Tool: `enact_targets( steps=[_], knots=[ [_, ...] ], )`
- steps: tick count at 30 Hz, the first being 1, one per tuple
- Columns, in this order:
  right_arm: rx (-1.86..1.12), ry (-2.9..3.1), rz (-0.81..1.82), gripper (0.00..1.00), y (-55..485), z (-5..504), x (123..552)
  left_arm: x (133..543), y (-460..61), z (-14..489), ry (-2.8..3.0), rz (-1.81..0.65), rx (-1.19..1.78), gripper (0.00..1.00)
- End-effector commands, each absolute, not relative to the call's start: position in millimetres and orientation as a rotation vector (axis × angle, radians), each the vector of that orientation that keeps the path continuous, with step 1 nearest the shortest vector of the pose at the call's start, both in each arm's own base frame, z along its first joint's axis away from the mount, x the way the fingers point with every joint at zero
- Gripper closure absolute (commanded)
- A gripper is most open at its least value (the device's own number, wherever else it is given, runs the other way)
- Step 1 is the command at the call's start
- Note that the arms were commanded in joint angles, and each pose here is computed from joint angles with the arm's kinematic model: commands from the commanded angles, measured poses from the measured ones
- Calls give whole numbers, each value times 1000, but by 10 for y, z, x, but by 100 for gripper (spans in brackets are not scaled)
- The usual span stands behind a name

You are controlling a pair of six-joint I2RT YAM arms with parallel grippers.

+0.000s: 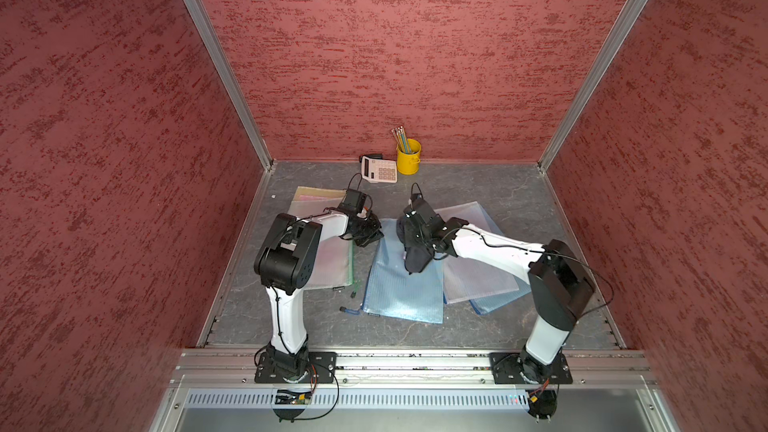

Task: Wipe the document bag
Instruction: Wipe the dirt from the document bag.

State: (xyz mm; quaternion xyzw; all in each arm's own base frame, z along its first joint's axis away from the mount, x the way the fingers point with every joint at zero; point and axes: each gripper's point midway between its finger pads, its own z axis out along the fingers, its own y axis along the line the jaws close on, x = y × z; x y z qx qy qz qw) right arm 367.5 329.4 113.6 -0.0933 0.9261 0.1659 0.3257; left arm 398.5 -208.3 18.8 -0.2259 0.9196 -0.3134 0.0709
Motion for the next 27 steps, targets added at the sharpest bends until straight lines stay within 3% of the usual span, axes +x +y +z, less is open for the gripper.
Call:
enact_targets(
  steps=[1, 6, 12, 16, 19, 23, 27],
  knots=[
    [-362, 2455, 559, 100, 3626, 739, 3590, 3862, -1988, -22, 2806, -860, -774, 100],
    [-348, 2607, 530, 100, 3444, 104, 3292, 3875, -1999, -23, 2797, -876, -801, 100],
    [-259, 2840, 245, 100, 2694, -286, 2620, 3909, -1954, -14, 2771, -897, -855, 100],
    [-135, 3019, 82, 100, 2180, -332, 1930, 3949, -1891, 8, 2757, -890, -866, 100],
    [-67, 3034, 41, 100, 1972, -132, 1719, 3949, -1887, 12, 2758, -890, -855, 100],
    [-58, 2844, 2, 100, 1954, 496, 2338, 3896, -1919, -18, 2780, -882, -822, 100],
    [-146, 2606, 193, 100, 2575, 1076, 3199, 3818, -1971, -66, 2802, -872, -802, 100]
  ],
)
